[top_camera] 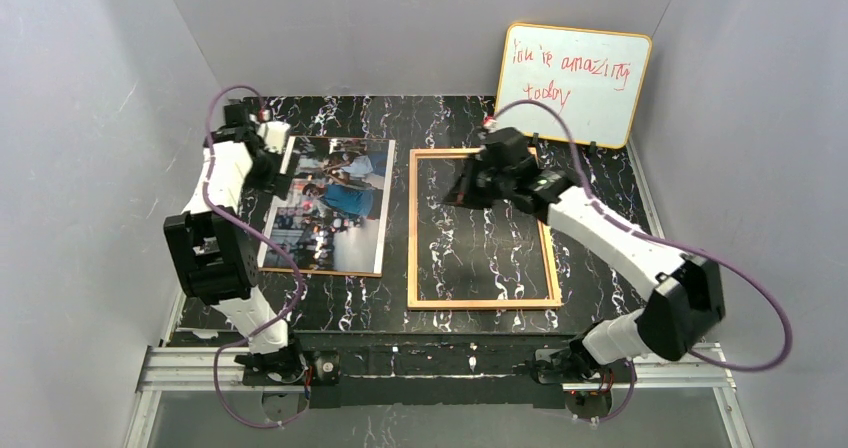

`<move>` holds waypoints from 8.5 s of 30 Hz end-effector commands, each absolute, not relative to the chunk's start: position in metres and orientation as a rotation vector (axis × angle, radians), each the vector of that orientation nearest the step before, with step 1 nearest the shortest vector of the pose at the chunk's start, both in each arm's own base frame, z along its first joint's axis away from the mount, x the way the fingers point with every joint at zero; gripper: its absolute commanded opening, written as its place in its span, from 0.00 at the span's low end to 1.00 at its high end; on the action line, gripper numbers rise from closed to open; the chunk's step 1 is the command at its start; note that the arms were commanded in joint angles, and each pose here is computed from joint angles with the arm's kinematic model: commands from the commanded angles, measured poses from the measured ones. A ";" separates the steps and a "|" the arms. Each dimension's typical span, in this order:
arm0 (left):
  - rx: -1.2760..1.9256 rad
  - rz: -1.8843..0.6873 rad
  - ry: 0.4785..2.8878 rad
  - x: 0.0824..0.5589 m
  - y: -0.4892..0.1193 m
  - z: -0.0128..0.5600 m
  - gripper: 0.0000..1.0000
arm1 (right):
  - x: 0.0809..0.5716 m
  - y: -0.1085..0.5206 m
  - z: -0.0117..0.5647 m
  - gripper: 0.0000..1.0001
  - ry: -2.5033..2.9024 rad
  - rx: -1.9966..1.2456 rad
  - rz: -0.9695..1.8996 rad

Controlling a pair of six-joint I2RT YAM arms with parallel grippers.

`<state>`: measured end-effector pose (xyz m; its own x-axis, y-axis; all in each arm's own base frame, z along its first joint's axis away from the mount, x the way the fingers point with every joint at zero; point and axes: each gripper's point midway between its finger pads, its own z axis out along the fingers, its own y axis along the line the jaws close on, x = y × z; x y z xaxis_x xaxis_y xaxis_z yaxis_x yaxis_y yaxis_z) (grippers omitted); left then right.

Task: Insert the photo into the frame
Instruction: Pick up the photo frame item at the center of the board, then place the photo frame item in the photo frame, then move the photo frame item to the photo frame, then move the photo frame to the center of the board.

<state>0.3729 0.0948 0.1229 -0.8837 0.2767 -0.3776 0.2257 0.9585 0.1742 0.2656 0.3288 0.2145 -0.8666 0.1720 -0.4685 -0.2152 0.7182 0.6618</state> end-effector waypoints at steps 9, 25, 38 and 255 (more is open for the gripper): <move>0.774 0.103 2.692 0.356 -0.055 0.106 0.98 | 0.196 0.191 0.123 0.01 2.858 -0.010 0.543; 1.040 0.290 2.681 0.353 -0.108 0.048 0.98 | 0.238 0.154 0.099 0.85 2.805 0.200 0.547; 1.061 0.375 2.670 0.355 -0.108 0.033 0.98 | 0.326 0.158 0.059 0.86 2.712 0.133 0.683; 0.298 -0.081 2.670 0.460 -0.041 0.121 0.89 | 0.340 0.205 0.279 0.01 2.045 -0.027 1.710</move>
